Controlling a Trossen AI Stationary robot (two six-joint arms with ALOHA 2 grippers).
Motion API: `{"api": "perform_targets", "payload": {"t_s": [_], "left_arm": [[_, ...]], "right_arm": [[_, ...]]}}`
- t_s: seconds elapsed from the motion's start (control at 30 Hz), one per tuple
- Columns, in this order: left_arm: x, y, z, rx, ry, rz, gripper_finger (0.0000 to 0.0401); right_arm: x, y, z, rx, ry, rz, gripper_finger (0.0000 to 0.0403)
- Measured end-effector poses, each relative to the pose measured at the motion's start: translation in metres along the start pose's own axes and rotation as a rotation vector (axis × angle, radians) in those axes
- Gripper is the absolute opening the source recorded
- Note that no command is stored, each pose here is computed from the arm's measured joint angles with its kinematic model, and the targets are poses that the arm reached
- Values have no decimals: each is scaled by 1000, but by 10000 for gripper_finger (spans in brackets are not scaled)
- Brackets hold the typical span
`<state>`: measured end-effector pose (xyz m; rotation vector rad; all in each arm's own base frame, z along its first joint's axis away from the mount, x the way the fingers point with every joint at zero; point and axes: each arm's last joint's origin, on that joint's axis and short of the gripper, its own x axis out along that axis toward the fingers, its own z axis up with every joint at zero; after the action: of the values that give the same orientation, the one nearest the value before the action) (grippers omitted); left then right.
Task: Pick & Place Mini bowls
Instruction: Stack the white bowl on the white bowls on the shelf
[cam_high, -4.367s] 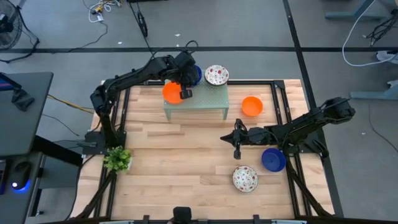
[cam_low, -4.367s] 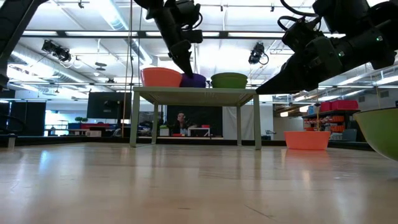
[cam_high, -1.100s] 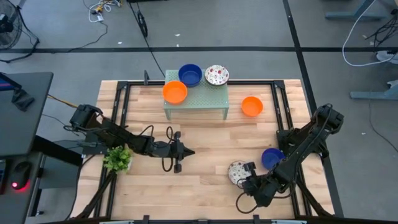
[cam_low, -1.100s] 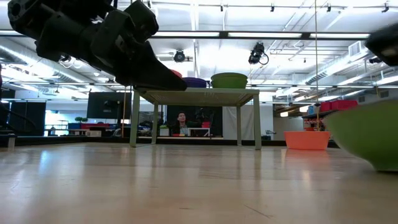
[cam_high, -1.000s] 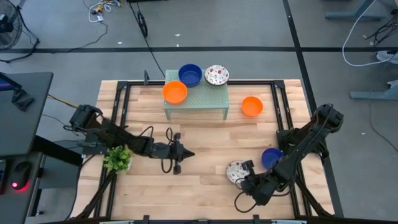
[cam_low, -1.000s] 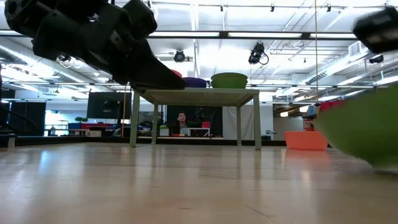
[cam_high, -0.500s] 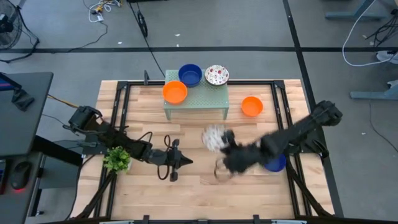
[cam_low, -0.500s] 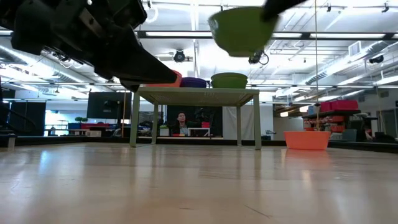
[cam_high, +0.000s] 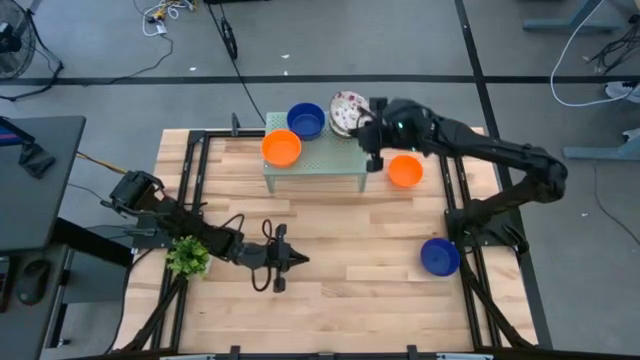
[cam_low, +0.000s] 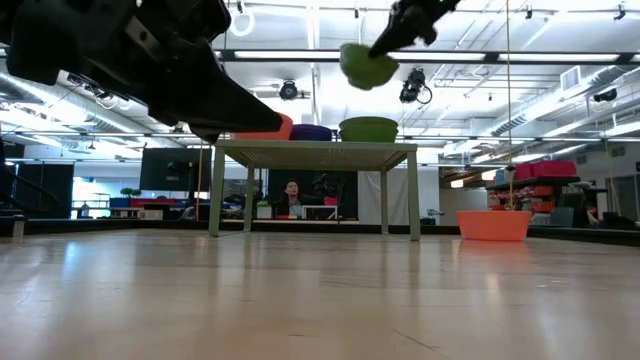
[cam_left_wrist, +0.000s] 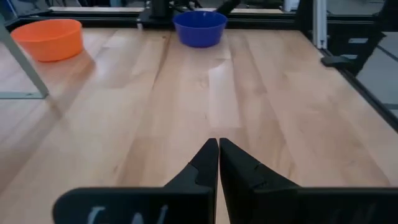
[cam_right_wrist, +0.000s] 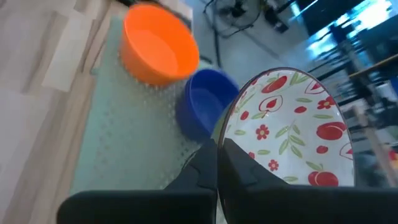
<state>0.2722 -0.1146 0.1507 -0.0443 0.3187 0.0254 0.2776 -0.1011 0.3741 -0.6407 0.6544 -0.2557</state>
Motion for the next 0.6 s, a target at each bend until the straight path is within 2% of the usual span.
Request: {"api": "perform_targets", "payload": {"t_s": [0.33,0.6], "left_arm": [[5,13,2,11,2,46,16],[7,18,1,20,17,64,16]], "right_arm": [[44,-14,-37,31,101,99,0],[46,-11,-44,10,146,149,2]]}}
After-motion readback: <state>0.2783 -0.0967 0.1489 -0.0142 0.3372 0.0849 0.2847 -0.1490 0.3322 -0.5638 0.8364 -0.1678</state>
